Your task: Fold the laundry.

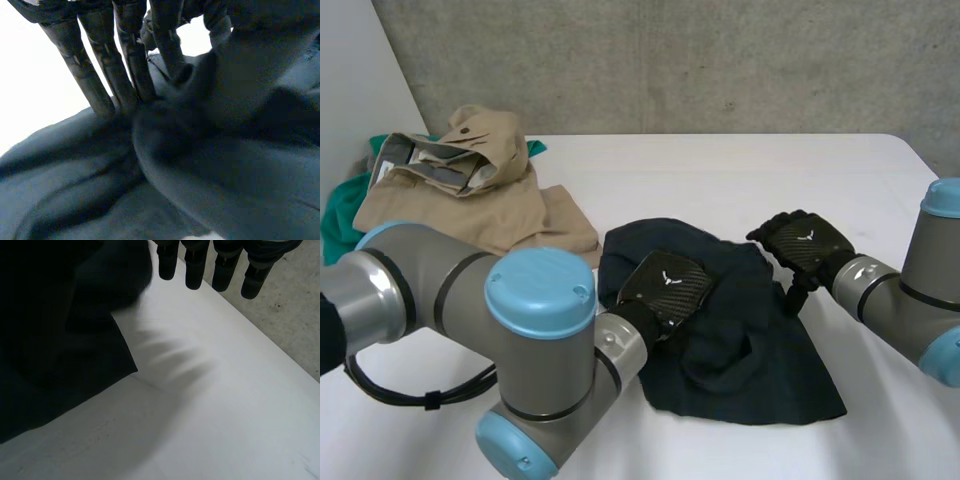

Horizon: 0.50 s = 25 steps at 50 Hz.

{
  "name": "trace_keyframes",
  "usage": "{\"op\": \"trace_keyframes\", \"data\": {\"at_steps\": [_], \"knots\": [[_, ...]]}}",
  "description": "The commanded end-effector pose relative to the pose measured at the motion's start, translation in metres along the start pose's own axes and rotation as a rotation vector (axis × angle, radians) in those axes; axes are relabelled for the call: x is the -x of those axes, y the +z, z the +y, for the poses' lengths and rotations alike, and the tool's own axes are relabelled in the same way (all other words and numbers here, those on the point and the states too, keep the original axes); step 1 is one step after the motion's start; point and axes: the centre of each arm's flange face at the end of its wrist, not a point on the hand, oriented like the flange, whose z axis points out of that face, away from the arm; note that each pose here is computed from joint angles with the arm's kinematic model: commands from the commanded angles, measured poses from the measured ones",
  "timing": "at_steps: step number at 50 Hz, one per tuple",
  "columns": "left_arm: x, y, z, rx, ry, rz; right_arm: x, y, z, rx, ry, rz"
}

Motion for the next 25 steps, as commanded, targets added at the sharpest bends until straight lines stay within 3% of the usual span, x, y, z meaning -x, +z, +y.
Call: {"op": "trace_keyframes", "data": {"at_steps": [1,5,7,17,20,25], "knots": [[0.048,-0.007,-0.038,-0.067,0.027,-0.247,-0.011,-0.009,-0.015,-0.027,-0.005,0.041],[0.104,-0.025,-0.052,-0.068,-0.012,-0.494,-0.012,-0.016,-0.022,-0.041,-0.007,0.040],[0.121,-0.030,-0.046,-0.043,-0.024,-0.554,-0.011,-0.019,-0.026,-0.043,-0.012,0.033],[0.190,-0.046,0.043,0.226,-0.100,-0.659,0.021,-0.031,-0.047,-0.049,-0.050,-0.095],[0.207,-0.055,0.050,0.234,-0.150,-0.702,0.028,-0.028,-0.048,-0.052,-0.072,-0.109],[0.205,-0.064,0.034,0.152,-0.216,-0.669,0.037,-0.025,-0.052,-0.061,-0.113,-0.126]]}}
